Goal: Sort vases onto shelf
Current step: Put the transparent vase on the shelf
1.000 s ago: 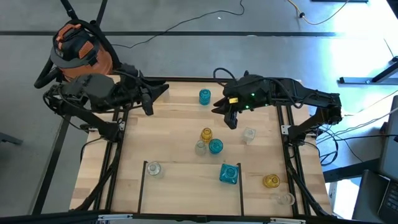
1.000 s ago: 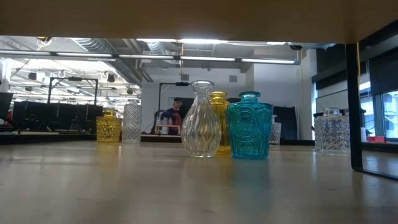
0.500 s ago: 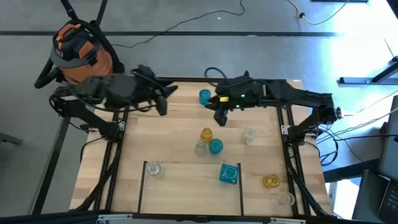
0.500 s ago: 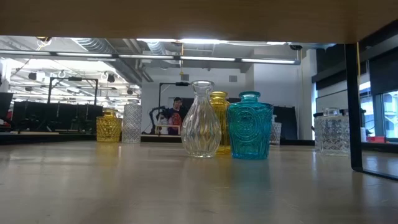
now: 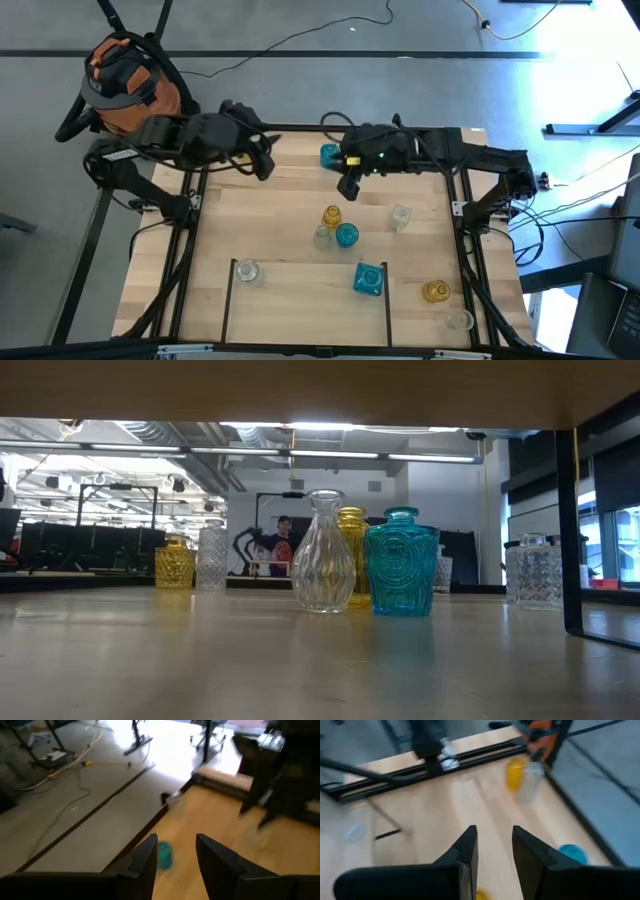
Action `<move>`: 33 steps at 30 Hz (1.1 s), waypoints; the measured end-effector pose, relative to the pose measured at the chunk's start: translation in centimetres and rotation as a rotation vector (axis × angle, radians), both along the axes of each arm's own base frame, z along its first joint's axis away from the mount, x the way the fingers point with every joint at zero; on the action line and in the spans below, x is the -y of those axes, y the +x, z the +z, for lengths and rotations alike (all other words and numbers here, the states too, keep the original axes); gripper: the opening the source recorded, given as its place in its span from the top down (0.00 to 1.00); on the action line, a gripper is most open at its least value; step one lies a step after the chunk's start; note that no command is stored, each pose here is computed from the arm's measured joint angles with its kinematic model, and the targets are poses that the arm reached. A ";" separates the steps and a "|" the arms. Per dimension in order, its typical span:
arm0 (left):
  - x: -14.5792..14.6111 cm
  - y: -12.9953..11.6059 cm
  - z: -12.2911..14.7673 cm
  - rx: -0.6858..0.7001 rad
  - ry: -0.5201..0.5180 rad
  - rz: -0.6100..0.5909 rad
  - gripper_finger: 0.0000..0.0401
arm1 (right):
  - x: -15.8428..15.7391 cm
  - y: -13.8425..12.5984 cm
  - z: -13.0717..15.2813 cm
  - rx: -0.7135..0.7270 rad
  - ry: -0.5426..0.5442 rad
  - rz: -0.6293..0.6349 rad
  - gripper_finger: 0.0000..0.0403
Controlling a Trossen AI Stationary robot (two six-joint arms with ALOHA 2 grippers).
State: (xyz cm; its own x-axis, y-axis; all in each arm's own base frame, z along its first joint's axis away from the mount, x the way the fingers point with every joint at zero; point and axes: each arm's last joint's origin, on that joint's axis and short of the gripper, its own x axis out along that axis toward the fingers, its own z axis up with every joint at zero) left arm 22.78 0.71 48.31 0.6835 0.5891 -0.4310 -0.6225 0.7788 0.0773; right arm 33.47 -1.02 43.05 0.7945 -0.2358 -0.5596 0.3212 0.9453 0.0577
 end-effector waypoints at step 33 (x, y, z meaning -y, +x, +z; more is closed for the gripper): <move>-5.1 -6.1 -11.0 -0.547 -0.396 0.155 0.68 | 14.3 -8.6 -5.1 -0.509 0.192 -0.493 0.79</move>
State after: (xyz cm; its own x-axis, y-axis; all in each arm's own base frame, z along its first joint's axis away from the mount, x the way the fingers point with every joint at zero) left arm 16.70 5.84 37.31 0.2270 0.3895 -0.8926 -0.6813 0.7185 0.1403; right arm 24.86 -15.36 37.91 0.2518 -0.3596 -0.8985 0.7378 0.6722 -0.0623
